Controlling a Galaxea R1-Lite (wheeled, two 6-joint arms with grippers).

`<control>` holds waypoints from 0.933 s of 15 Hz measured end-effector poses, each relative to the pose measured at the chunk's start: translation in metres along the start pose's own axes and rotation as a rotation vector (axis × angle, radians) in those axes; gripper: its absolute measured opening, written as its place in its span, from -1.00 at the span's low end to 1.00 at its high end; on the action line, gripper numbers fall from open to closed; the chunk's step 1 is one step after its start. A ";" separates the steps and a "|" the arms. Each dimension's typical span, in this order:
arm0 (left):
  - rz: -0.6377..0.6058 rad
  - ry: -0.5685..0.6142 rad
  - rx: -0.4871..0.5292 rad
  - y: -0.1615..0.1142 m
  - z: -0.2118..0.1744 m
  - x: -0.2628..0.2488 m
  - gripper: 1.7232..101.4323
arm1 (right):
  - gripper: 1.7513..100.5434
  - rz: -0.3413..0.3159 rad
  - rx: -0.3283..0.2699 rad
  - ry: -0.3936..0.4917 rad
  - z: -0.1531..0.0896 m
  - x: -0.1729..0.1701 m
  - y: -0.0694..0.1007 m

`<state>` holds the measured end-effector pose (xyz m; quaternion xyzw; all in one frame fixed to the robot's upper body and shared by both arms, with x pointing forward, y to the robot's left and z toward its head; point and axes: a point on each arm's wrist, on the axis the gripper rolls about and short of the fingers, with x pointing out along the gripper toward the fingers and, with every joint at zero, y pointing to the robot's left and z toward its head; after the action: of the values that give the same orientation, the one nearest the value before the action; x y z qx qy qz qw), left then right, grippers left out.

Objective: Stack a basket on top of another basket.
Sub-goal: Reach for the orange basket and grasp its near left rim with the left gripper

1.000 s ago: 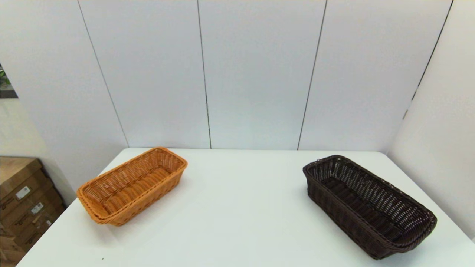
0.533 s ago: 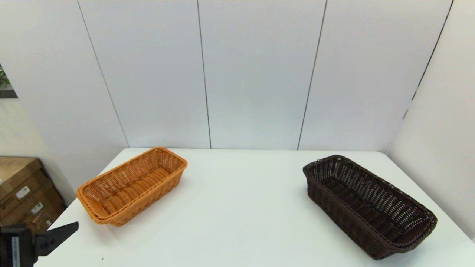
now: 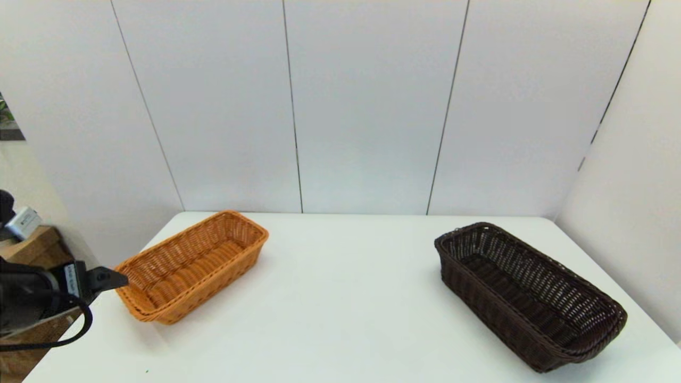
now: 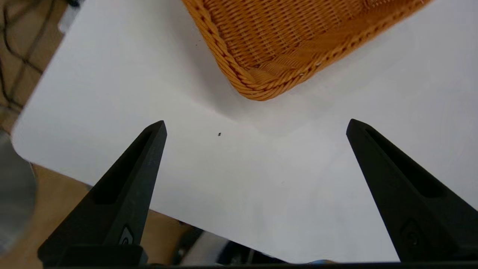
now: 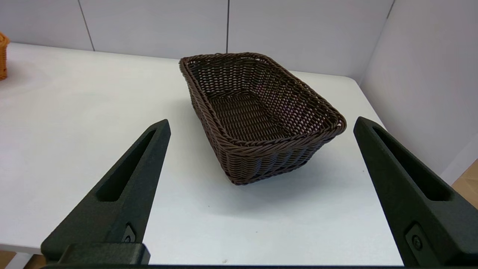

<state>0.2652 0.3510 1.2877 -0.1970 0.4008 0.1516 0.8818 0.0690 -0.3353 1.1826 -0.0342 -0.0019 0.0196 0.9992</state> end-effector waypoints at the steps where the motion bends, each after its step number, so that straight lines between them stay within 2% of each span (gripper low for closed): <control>1: 0.012 0.020 -0.042 -0.001 0.004 0.003 0.93 | 0.94 0.000 0.000 0.000 0.000 0.000 0.000; 7: 0.061 0.092 -0.224 -0.010 0.023 0.019 0.93 | 0.94 0.000 0.000 0.000 0.000 0.000 0.000; 14: 0.142 0.161 -0.293 -0.004 0.044 0.061 0.93 | 0.94 0.000 0.000 0.000 0.000 0.000 0.000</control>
<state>0.3344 0.3747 1.2685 -0.3061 0.4564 0.2539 0.7959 0.0690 -0.3353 1.1826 -0.0342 -0.0019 0.0196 0.9992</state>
